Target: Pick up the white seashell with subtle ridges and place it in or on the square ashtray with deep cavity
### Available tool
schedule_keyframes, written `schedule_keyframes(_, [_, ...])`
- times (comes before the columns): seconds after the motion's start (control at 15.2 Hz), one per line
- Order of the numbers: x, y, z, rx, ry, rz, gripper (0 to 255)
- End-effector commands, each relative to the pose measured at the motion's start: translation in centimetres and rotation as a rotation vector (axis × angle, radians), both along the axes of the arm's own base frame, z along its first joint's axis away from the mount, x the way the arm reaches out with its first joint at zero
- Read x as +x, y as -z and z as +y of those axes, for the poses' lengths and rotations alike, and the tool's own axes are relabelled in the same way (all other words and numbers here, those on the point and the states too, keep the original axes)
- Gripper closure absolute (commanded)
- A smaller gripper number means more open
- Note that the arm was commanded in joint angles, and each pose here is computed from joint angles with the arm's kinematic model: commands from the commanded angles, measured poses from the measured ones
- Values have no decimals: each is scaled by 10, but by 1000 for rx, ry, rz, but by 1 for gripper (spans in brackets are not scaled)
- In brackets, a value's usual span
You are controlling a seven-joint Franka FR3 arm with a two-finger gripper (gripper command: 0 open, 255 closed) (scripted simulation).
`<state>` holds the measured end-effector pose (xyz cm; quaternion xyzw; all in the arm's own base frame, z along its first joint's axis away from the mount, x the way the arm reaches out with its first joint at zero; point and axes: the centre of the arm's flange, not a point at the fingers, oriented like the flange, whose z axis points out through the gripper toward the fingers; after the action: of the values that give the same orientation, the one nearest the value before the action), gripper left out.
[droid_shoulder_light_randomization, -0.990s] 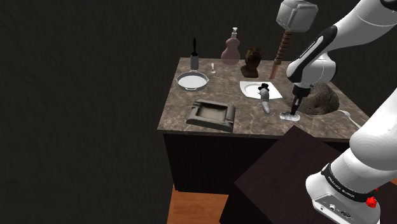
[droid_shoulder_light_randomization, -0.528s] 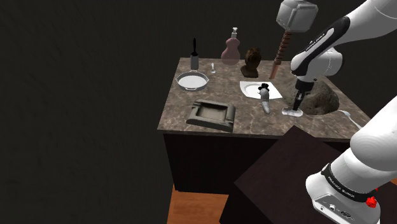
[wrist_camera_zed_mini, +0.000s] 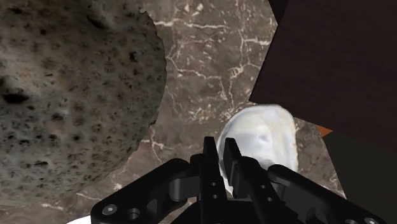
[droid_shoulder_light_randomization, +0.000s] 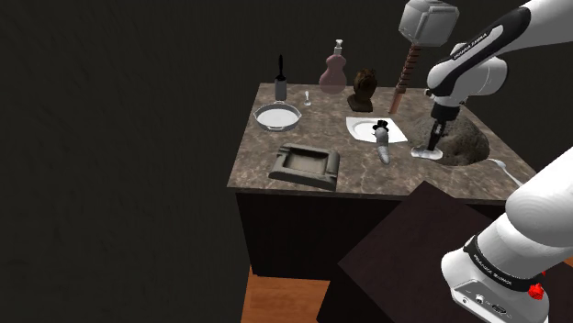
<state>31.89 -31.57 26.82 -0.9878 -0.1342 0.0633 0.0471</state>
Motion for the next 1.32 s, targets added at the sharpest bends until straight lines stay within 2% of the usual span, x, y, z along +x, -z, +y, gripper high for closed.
schedule_keyframes(0.0, [-1, -10, -1, 0, 0, 1, 255])
schedule_keyframes(0.4, [-1, -37, -1, 0, 0, 1, 255])
schedule_keyframes(1.25, [112, -45, 128, 0, 0, 1, 255])
